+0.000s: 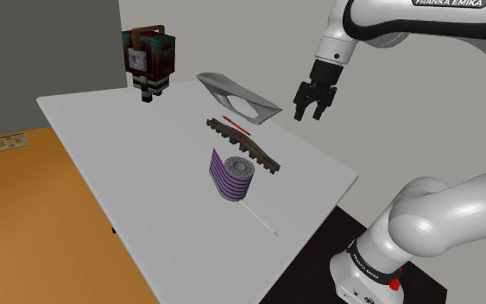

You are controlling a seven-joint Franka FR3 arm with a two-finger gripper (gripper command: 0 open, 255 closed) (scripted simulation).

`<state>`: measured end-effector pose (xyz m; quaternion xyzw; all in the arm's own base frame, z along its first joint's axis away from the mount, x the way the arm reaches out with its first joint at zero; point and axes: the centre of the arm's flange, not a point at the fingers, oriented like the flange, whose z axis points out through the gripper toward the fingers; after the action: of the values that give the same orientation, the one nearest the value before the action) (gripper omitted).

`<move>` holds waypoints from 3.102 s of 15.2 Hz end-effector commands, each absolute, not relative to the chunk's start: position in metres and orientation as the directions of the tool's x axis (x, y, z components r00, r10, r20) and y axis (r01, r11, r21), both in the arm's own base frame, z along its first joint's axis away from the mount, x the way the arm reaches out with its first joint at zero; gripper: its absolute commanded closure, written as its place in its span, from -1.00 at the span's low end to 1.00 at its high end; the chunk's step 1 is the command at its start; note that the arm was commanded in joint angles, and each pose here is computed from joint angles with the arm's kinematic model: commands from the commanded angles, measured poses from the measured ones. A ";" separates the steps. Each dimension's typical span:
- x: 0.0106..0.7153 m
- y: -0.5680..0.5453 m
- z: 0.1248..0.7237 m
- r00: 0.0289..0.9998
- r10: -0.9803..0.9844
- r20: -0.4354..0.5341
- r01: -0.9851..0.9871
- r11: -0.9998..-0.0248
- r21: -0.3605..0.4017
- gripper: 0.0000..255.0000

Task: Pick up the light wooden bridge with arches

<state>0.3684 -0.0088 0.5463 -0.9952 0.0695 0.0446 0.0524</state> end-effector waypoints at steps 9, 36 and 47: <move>0.474 0.010 0.470 0.997 -0.033 -0.075 -0.038 -0.997 -0.068 -1.00; 0.565 0.032 0.362 0.997 0.056 -0.059 0.054 -0.998 -0.040 1.00; 0.565 0.032 0.414 0.997 0.056 -0.059 0.054 -0.998 -0.040 1.00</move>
<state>0.5654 0.0322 0.4085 -0.9990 -0.0276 0.0304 0.0190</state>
